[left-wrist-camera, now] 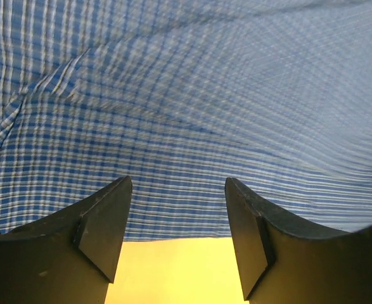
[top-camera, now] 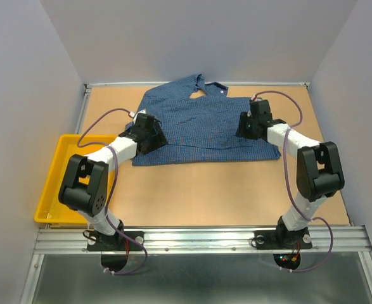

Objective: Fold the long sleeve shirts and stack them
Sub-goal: Fold the shirt

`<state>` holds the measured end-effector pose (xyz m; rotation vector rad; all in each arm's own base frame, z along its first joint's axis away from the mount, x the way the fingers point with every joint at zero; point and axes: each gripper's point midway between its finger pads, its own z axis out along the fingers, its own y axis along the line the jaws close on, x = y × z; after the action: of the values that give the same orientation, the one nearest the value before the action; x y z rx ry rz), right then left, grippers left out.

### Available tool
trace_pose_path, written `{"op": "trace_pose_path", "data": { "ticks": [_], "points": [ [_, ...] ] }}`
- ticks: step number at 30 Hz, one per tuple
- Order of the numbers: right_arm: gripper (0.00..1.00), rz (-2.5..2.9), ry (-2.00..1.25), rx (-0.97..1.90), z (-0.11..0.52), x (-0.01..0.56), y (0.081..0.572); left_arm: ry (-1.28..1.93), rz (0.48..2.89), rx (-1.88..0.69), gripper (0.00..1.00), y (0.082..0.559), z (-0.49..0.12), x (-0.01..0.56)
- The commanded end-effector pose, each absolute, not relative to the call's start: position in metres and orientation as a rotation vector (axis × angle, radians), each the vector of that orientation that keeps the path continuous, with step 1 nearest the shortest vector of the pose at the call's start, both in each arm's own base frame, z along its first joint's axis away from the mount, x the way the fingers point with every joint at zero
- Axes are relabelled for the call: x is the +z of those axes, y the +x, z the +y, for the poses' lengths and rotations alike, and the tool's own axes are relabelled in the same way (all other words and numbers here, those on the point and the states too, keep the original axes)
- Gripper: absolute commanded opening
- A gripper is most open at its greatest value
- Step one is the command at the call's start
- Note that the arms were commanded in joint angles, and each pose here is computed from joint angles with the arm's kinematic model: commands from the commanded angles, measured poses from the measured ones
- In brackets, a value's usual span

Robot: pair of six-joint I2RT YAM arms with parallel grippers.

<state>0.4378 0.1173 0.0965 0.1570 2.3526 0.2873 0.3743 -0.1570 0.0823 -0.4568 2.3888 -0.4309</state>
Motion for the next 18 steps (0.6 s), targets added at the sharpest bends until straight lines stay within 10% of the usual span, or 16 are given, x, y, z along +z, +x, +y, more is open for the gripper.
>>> {"op": "trace_pose_path", "data": {
  "ticks": [1, 18],
  "points": [
    [0.45, 2.533, 0.107, 0.131, 0.101, 0.051, 0.399, -0.410, 2.498, -0.317, 0.70, 0.358, -0.151, 0.049],
    [0.46, 3.024, 0.248, 0.129, 0.095, 0.008, 0.194, -0.298, 2.916, -0.470, 0.66, 0.214, -0.166, 0.004]
  ]
}}
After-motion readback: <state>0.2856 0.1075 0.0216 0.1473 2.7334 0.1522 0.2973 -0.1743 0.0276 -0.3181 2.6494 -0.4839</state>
